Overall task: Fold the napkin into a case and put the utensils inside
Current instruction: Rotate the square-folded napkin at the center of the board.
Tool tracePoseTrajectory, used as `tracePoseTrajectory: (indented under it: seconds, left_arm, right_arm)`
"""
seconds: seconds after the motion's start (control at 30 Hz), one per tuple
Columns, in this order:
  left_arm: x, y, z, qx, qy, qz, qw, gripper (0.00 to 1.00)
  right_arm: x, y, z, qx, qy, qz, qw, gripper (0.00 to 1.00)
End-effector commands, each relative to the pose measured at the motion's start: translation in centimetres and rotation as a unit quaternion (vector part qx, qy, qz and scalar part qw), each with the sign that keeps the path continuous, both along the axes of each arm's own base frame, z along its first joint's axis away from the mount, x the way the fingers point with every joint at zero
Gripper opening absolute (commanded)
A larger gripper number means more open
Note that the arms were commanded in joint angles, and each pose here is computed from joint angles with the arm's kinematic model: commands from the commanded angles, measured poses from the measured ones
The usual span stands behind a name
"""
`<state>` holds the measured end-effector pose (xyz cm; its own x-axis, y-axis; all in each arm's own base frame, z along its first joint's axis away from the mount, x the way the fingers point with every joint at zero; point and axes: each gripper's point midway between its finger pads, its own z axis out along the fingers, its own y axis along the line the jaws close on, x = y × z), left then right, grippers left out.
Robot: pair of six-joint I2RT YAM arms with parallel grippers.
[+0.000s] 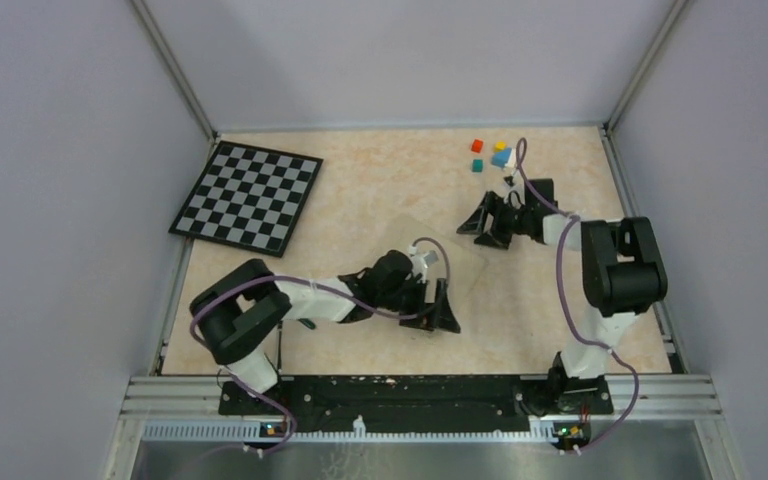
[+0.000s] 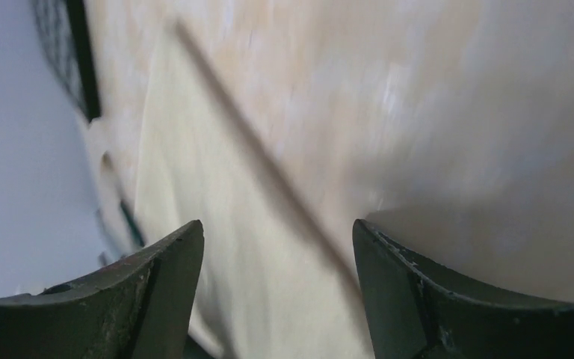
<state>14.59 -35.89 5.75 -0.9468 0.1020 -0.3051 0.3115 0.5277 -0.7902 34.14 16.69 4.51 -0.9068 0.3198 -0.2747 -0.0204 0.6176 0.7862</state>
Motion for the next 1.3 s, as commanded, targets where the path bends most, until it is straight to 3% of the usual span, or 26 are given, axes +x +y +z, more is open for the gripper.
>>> tracePoseTrajectory:
  seconds: [0.0, 0.1, 0.2, 0.33, 0.43, 0.53, 0.7, 0.83, 1.07, 1.17, 1.27]
  left_arm:
    - [-1.2, -4.7, 1.6, 0.007, 0.021, -0.042, 0.999, 0.98]
    - [1.0, -4.2, 3.9, 0.007, -0.01, -0.025, 1.0, 0.99]
    - [3.2, -1.3, 4.8, 0.019, -0.026, 0.005, 0.999, 0.99]
    - [6.5, 4.4, 3.6, 0.035, -0.017, 0.067, 0.997, 0.99]
    - [8.3, 8.2, 1.4, 0.069, -0.011, 0.1, 0.993, 0.99]
    - [9.1, 10.3, -0.9, 0.103, -0.01, 0.116, 0.988, 0.99]
    - [8.1, 13.4, -4.7, 0.179, -0.009, 0.141, 0.974, 0.99]
    - [5.8, 12.5, -5.4, 0.154, 0.017, 0.134, 0.979, 0.99]
    - [3.8, 6.7, -2.9, 0.105, 0.014, 0.091, 0.99, 0.99]
    - [4.6, 5.3, -1.4, 0.102, -0.004, 0.085, 0.991, 0.99]
    - [5.3, 6.0, 0.0, 0.119, -0.026, 0.092, 0.988, 0.99]
  right_arm:
    - [5.7, -3.4, -1.7, -0.159, -0.026, -0.022, 0.987, 0.72]
    - [6.2, -3.1, 2.5, -0.168, -0.063, -0.015, 0.984, 0.73]
    - [3.8, -1.8, 4.2, -0.16, -0.067, 0.012, 0.985, 0.75]
    - [-1.9, 1.5, 2.9, -0.056, -0.03, 0.064, 0.996, 0.75]
    - [-3.8, 1.9, 1.5, -0.027, -0.025, 0.067, 0.997, 0.75]
    - [-4.5, 1.7, -0.6, -0.027, -0.01, 0.072, 0.997, 0.73]
    - [-2.9, -2.1, -4.6, -0.087, 0.019, 0.021, 0.996, 0.71]
    - [-0.1, -3.5, -5.4, -0.127, 0.009, 0.004, 0.992, 0.71]
    - [5.4, -3.5, -2.8, -0.146, -0.033, 0.005, 0.989, 0.71]
    - [5.4, -3.2, 0.0, -0.186, -0.038, 0.013, 0.982, 0.72]
    - [3.0, -2.9, 2.9, -0.245, -0.037, 0.005, 0.969, 0.76]
